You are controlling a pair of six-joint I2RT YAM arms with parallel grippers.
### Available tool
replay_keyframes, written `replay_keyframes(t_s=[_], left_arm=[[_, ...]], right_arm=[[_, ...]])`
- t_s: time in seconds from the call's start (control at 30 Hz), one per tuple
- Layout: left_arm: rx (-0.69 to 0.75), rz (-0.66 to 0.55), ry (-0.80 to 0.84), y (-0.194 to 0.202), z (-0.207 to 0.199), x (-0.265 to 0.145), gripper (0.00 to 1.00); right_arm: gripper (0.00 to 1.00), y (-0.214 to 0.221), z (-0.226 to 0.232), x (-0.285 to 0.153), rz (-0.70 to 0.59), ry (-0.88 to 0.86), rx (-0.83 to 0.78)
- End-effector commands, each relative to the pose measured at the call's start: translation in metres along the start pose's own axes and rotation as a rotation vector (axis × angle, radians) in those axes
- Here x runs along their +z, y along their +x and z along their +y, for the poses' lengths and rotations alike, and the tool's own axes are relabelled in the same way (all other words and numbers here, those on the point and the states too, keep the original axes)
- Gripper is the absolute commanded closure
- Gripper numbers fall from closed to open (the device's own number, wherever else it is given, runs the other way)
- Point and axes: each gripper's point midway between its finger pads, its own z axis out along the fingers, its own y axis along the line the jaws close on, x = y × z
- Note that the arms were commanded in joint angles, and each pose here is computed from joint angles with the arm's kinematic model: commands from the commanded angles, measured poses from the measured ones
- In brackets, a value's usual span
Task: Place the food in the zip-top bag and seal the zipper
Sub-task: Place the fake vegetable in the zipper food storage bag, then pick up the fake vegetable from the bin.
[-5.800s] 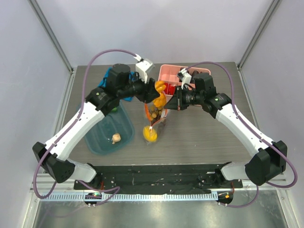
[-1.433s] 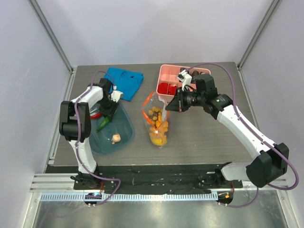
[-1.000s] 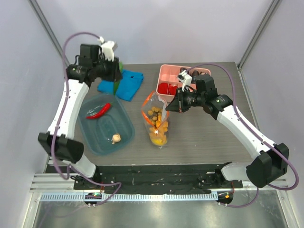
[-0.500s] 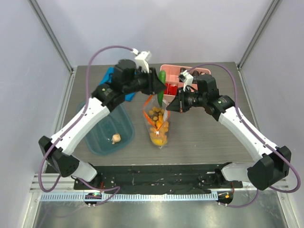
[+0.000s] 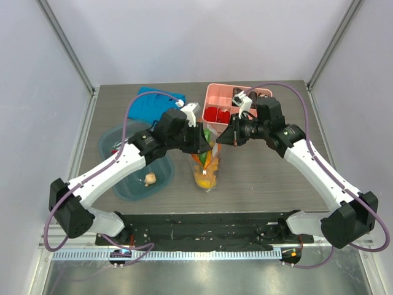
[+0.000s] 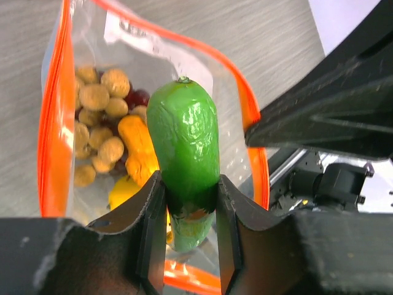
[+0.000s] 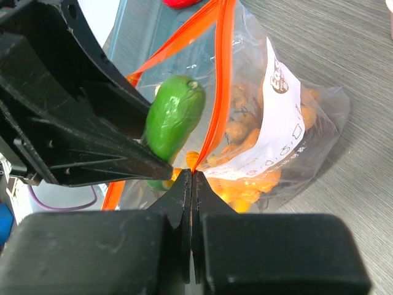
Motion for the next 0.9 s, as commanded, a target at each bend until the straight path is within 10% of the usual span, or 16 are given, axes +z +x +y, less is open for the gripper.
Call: replay_keyframes(t_s=[0.0,0.1,0.33,0.87], left_arm=[[0.023,-0.006,0.037,-0.003,-0.013,-0.022,0.38],[0.099,-0.083,0.049,-0.033,-0.017,-0.047,0.01],[0.251,-0.227,-0.038,-0.114,0.036,-0.112,0.00],[0.536,0.455,-0.239,-0.018,0.275,-0.121,0.07]], right_arm=[[0.99,-0.011,0.012,-0.010,-0.053,-0.024,-0.044],[0.99,-0.011,0.012,-0.013,-0.057,-0.019,-0.056],[0.99,-0.008,0.010,-0.014,-0.048,-0.012,-0.065],[0.99,-0.005,0.008,-0.012,-0.040,-0.011,-0.066]])
